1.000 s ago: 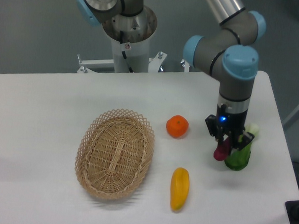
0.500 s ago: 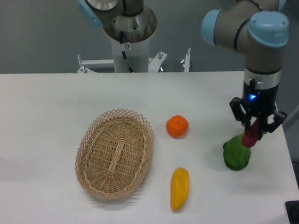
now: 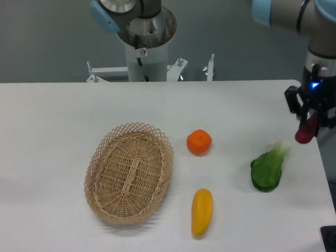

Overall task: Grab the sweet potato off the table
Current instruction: 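Raise the sweet potato higher, carrying it off the table edge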

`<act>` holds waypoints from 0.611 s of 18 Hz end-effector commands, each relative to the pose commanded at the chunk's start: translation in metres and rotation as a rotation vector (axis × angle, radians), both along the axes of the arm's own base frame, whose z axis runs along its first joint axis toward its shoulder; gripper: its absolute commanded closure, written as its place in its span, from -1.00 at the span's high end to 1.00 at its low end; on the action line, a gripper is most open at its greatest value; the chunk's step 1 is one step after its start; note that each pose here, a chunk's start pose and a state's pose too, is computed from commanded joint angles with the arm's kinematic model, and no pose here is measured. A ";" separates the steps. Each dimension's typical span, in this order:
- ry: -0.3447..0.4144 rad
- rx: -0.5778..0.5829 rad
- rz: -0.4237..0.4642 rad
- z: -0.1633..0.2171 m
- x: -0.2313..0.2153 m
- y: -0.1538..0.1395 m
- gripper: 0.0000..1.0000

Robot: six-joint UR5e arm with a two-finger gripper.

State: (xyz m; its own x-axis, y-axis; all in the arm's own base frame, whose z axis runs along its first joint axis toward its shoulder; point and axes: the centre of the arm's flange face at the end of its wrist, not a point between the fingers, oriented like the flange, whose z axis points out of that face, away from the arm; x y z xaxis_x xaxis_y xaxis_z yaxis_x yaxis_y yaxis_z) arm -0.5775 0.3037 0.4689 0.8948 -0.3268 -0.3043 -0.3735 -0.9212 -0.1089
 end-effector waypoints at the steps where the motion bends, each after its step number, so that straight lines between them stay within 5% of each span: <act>1: 0.006 0.002 0.000 0.003 -0.001 0.000 -0.47; 11: 0.018 0.004 0.002 0.009 -0.001 0.001 -0.46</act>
State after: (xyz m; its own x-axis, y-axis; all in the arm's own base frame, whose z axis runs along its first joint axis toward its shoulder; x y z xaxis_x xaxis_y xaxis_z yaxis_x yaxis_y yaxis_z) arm -0.5788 0.3049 0.4777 0.8899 -0.3239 -0.3212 -0.3737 -0.9215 -0.1060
